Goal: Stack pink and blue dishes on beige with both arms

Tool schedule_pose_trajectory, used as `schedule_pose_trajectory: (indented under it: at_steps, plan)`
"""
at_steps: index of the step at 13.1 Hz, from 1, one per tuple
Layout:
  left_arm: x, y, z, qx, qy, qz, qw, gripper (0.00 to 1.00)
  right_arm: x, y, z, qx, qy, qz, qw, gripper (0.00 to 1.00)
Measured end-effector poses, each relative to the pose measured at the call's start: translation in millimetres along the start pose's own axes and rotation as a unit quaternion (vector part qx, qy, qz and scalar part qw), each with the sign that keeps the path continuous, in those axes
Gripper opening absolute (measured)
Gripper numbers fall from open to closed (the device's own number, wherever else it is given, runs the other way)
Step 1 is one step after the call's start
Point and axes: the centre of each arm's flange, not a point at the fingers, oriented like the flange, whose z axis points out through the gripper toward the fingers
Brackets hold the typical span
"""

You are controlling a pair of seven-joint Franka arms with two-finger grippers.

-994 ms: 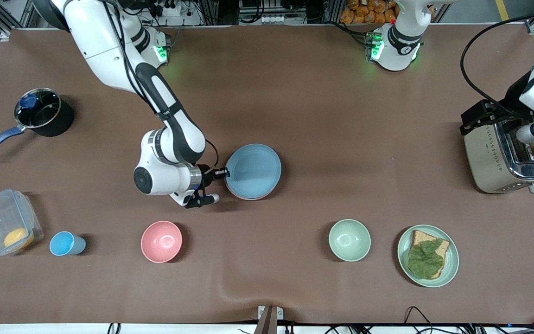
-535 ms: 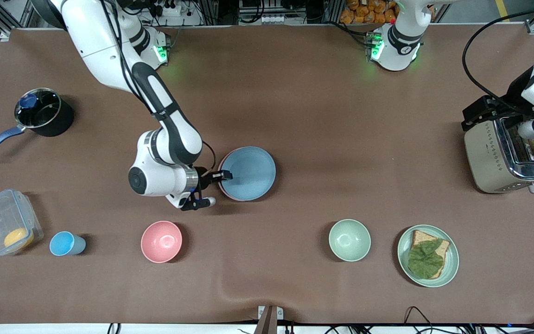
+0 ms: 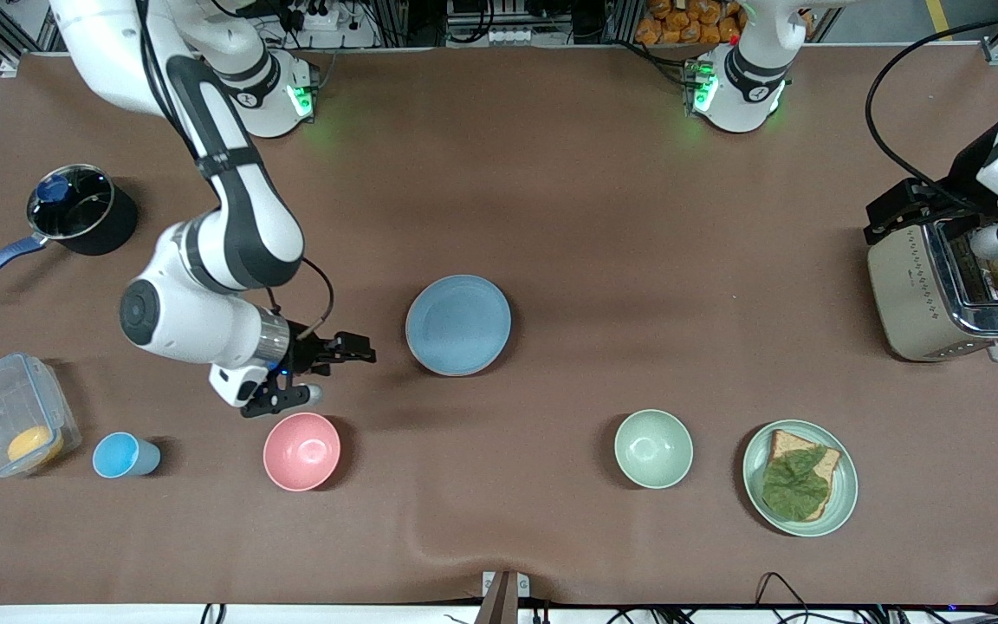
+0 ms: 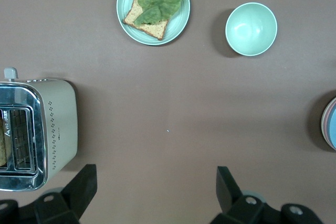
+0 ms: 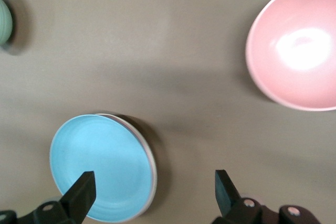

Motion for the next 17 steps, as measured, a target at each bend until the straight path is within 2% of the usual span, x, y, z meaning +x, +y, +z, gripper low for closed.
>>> schedule_pose_trajectory:
  at_steps: [3,5,7,8,13,15,17]
  plan:
    - [-1.0,4.7,0.0,0.000,-0.001,0.004,1.000,1.00,1.6,18.8,-73.5,-0.033,-0.030,-0.006,0.999,1.00]
    - [-3.1,6.3,1.3,0.001,-0.009,0.006,1.000,1.00,-0.1,34.8,-125.8,-0.083,-0.045,-0.011,0.995,1.00]
    - [-4.3,5.9,2.0,0.002,-0.014,0.006,1.000,1.00,-7.0,36.1,-175.5,-0.137,-0.041,-0.021,0.990,1.00]
    - [-4.4,5.7,1.9,0.002,-0.014,0.006,1.000,1.00,-17.5,34.4,-203.8,-0.155,-0.036,-0.023,0.987,1.00]
    - [-6.6,2.7,3.8,0.005,-0.025,0.004,1.000,1.00,-77.4,53.9,-302.7,-0.155,0.004,-0.004,0.988,1.00]
    - [-6.5,0.4,3.9,0.006,-0.026,0.001,1.000,1.00,-99.6,71.8,-312.9,-0.156,0.001,0.015,0.988,1.00]
    - [-6.2,-1.2,2.9,0.006,-0.025,0.000,1.000,1.00,-116.7,87.9,-309.7,-0.153,-0.012,0.032,0.988,1.00]
